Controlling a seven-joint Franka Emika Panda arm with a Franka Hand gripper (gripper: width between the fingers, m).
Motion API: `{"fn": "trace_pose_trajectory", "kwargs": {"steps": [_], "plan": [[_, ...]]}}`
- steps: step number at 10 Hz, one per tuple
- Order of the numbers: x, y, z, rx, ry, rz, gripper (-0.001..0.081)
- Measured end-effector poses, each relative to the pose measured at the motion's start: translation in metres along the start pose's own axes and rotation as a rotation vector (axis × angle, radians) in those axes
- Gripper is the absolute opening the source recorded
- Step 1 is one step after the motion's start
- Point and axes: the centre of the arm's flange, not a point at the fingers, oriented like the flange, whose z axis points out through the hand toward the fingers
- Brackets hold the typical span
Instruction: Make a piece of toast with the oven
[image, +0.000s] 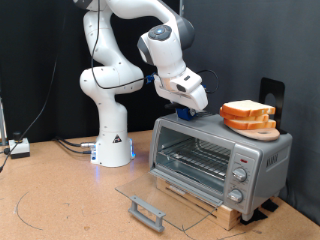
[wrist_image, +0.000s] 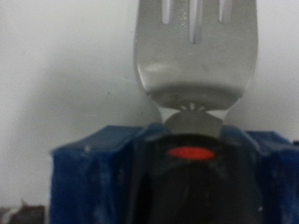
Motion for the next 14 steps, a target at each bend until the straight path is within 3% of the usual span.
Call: {"fn": "trace_pose_trajectory", "kwargs": {"steps": [5, 11, 12, 13, 14], "plan": [[0.003, -0.007, -0.027, 0.055, 0.105, -0.039, 0.0494], [0.003, -0.016, -0.036, 0.046, 0.09, -0.046, 0.0494], [0.003, -0.016, -0.036, 0.035, 0.079, -0.047, 0.0615], [0.003, -0.015, -0.035, 0.027, 0.071, -0.048, 0.0615], [0.003, -0.015, -0.034, 0.023, 0.065, -0.048, 0.0736]]}}
